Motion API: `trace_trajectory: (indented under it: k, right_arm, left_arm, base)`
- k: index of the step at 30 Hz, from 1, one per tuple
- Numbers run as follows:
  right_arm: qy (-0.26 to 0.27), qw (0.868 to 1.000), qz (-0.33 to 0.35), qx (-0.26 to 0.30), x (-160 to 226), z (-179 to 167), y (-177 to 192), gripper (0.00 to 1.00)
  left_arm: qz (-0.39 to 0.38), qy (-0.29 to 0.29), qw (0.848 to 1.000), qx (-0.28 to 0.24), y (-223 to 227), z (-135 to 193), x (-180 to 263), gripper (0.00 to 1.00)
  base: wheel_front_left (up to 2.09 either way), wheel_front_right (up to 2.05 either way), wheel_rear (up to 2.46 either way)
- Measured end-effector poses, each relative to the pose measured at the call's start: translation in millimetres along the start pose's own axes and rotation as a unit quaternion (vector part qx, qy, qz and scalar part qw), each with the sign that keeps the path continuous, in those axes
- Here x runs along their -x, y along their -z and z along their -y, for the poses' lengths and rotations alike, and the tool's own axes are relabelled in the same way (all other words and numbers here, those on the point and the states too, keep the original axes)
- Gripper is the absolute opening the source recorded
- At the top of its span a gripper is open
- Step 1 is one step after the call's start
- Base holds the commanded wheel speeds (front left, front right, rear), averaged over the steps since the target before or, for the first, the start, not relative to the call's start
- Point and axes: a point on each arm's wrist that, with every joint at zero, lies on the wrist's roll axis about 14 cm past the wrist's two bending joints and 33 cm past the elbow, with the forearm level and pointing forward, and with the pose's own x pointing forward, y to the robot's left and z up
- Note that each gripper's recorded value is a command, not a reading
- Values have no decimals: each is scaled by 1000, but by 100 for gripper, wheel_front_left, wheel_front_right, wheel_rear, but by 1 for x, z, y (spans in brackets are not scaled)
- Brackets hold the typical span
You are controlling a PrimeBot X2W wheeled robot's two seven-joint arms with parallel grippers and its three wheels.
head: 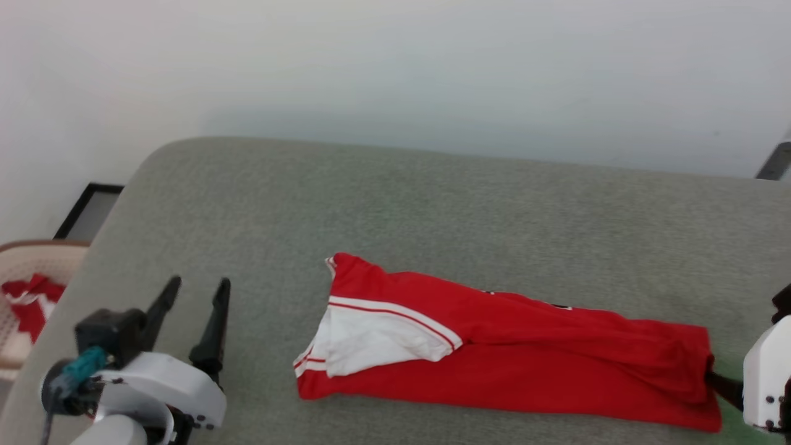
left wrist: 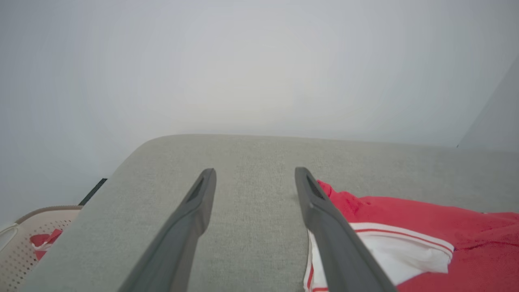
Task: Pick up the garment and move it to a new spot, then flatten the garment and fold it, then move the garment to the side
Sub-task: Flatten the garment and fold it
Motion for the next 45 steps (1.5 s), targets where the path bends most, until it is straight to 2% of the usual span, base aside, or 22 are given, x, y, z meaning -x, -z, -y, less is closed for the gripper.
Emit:
trace_trajectory:
  k: [3, 15, 16, 17, 18, 19, 26, 33, 40, 45]
  right_arm:
    - [-2, 1000, -21, 3, -12, -4, 6, 100]
    - [-13, 997, -75, 24, -55, -19, 16, 100]
    - [-13, 996, -82, 30, -58, -20, 17, 67]
    - [-14, 996, -86, 33, -59, -21, 17, 6]
    - [-16, 995, -90, 30, -61, -21, 18, 6]
    - [-16, 995, -96, 35, -63, -21, 19, 0]
    - [-34, 993, -108, 44, -66, -26, 16, 0]
    - [-24, 996, -78, 47, -61, -10, 0, 0]
    - [44, 997, -62, 34, -42, 46, -8, 0]
    - [107, 993, -51, 29, -21, 91, -12, 0]
  left_arm:
    - [22, -25, 999, 3, -5, -10, 5, 100]
    - [29, -91, 995, 31, 17, -42, 35, 100]
    - [27, -93, 995, 32, 19, -43, 36, 100]
    - [27, -95, 995, 32, 20, -44, 38, 100]
    - [29, -100, 994, 34, 20, -47, 39, 100]
    - [31, -103, 994, 35, 20, -48, 40, 100]
    - [29, -123, 991, 34, 27, -58, 48, 100]
    - [31, -118, 992, 33, 30, -55, 42, 100]
    - [34, -94, 995, 30, 31, -44, 30, 100]
    - [32, -74, 996, 32, 34, -33, 21, 100]
  base:
    - [0, 0, 0]
    - [0, 0, 0]
    - [0, 0, 0]
    - [0, 0, 0]
    - [0, 0, 0]
    - [0, 0, 0]
    - [0, 0, 0]
    - [0, 0, 0]
    - [0, 0, 0]
    - [0, 0, 0]
